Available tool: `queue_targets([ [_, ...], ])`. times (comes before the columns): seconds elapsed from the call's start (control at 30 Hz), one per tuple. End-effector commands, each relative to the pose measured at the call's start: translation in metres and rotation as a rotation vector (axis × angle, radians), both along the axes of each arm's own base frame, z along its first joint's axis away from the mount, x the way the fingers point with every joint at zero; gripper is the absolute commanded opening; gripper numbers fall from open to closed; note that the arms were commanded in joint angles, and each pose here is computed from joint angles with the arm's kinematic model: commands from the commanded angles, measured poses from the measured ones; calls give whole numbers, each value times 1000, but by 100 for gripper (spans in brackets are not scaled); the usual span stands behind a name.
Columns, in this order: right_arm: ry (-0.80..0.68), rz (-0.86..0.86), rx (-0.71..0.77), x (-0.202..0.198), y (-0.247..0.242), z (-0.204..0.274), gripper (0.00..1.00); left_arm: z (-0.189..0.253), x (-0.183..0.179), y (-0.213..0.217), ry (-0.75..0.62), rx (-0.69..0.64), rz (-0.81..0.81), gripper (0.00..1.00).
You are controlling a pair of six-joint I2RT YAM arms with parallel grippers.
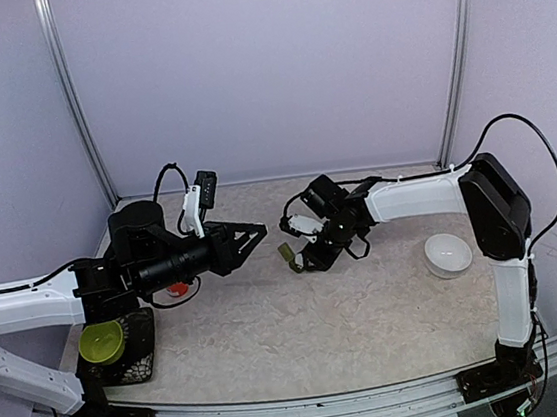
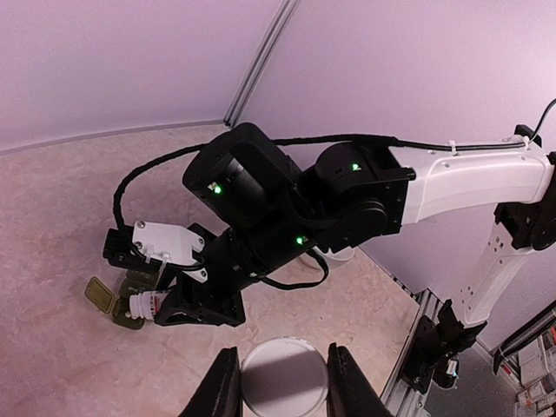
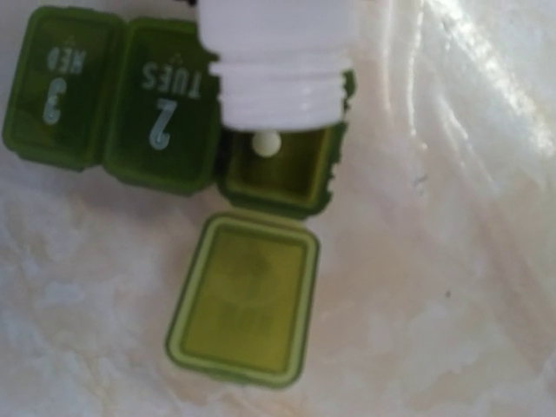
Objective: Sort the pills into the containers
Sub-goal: Pour the pill into the compartment of the pill container.
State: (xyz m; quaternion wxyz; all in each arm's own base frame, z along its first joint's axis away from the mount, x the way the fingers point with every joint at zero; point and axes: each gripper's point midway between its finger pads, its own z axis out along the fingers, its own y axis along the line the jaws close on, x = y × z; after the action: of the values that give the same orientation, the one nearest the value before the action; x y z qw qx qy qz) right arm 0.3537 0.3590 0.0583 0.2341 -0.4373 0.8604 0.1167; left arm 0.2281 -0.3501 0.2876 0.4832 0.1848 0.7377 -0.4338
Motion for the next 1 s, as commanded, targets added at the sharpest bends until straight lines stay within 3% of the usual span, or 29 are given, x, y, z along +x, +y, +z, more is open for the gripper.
queue_targets([
  [0.0,18,13,-34,-5,2,-5,7,10,-2,4,-17,-34,6,21],
  [0.97,83,36,-123,-9,4,0,7,12,0,3,-20,-31,4,21],
])
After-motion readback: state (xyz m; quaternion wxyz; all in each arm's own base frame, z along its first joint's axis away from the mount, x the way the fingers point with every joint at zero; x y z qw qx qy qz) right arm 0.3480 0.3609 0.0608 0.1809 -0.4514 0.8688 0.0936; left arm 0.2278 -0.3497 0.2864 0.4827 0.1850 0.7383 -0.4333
